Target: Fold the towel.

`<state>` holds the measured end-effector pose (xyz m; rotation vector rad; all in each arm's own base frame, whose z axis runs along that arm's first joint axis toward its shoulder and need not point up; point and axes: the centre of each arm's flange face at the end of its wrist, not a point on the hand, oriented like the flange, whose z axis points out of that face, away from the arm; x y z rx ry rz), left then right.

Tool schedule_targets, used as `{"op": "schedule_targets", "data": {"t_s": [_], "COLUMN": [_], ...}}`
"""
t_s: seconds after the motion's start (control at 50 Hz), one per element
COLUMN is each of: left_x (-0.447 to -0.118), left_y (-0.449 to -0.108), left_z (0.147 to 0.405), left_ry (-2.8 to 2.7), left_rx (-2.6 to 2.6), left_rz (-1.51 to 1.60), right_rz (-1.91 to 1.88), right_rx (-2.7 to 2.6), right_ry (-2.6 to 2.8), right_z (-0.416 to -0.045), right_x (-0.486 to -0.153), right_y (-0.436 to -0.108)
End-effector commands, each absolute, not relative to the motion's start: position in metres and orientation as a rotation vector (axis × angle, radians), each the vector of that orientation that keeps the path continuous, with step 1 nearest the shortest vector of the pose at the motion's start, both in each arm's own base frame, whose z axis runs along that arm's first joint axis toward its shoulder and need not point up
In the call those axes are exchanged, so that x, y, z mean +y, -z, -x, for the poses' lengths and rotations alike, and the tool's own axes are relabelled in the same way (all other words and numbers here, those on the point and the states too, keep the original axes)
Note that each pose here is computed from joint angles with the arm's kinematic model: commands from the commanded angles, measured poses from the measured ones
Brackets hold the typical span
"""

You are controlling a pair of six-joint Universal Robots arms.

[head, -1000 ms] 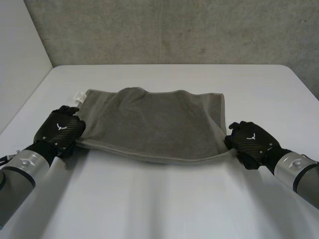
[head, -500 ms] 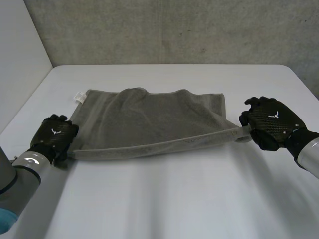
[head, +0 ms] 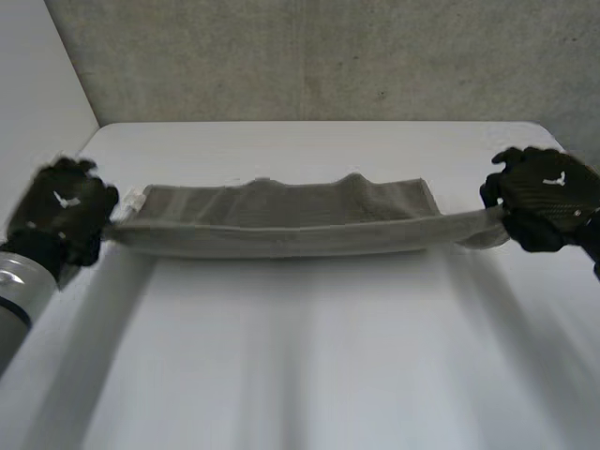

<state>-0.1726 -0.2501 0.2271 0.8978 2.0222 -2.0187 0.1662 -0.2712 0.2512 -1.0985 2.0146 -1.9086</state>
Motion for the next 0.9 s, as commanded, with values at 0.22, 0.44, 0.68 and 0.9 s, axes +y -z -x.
{"op": "schedule_targets", "data": {"t_s": [0.22, 0.44, 0.68, 0.9], "left_x": [-0.236, -0.280, -0.355, -0.398], "left_y": [-0.268, -0.226, -0.183, -0.162], "left_z": [0.158, 0.161, 0.181, 0.192], "left_ry": [2.119, 2.000, 1.936, 1.950], "left_rx": [1.976, 2.180, 2.248, 2.204], "left_rz": [-0.815, -0.907, -1.007, -1.002], "right_rz": [1.158, 1.264, 1.336, 1.280], "right_rx": [1.913, 2.028, 2.055, 2.023], "right_ry": [1.972, 1.804, 1.729, 1.854], "right_z": [-0.173, -0.171, -0.199, -0.223], "right_x": [-0.247, -0.289, -0.350, -0.395], "right_y": [-0.320, -0.269, -0.217, -0.178]}}
